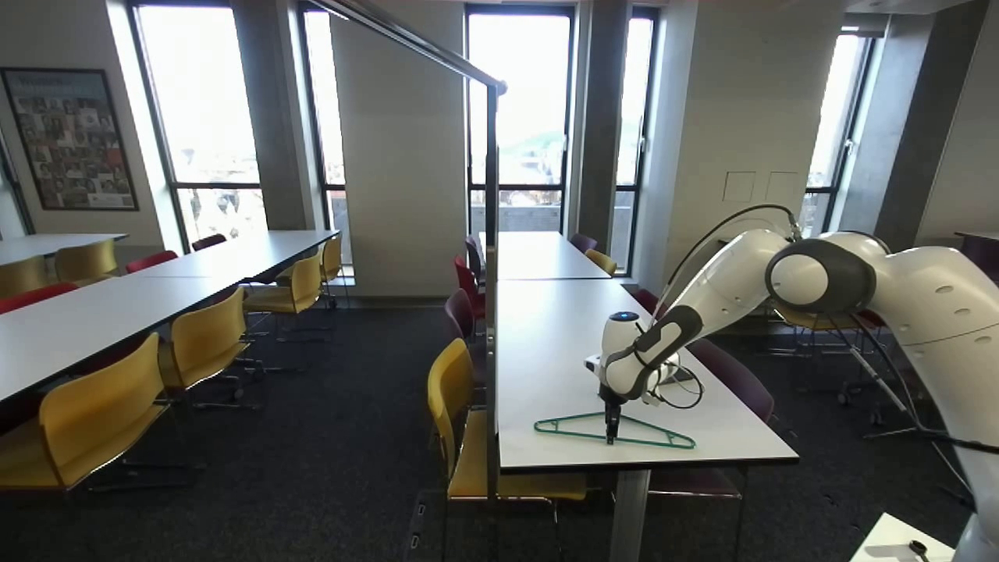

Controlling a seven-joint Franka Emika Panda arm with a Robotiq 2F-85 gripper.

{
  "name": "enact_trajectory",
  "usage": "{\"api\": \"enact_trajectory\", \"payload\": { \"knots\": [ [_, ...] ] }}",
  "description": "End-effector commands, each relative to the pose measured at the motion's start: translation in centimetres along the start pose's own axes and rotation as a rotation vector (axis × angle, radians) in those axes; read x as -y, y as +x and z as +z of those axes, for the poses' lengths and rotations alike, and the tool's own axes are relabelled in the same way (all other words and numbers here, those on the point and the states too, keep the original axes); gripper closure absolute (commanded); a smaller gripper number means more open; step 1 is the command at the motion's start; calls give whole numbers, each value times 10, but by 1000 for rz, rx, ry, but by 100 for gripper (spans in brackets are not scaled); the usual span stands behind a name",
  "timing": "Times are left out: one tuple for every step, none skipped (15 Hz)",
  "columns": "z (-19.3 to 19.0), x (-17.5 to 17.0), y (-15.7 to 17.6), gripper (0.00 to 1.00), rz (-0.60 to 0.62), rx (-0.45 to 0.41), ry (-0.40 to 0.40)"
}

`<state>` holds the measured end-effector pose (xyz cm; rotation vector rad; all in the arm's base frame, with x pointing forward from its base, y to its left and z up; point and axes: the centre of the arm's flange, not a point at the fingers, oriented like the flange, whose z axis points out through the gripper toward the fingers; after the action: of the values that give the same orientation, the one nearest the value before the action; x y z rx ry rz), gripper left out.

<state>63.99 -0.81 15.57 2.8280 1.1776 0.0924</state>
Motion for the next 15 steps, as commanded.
{"api": "enact_trajectory", "payload": {
  "knots": [
    [-2, -7, 2, 51, 17, -4, 1],
    [-2, -8, 2, 58, 20, -4, 4],
    [-2, -8, 1, 65, 22, -4, 5],
    [-2, -9, 0, 74, 24, -4, 7],
    [-2, -9, -1, 81, 26, -4, 8],
    [-2, -10, -2, 88, 28, -5, 11],
    [-2, -11, -3, 96, 31, -6, 14],
    [-2, -12, -4, 100, 35, -6, 17],
    [-2, -12, -5, 100, 37, -8, 20],
    [-3, -14, -6, 100, 40, -11, 22],
    [-4, -15, -6, 98, 43, -14, 24],
    [-5, -15, -7, 100, 47, -16, 28],
    [-7, -16, -7, 100, 50, -19, 29],
    [-7, -16, -8, 100, 50, -22, 32],
    [-7, -17, -8, 100, 51, -23, 32]
  ]
}}
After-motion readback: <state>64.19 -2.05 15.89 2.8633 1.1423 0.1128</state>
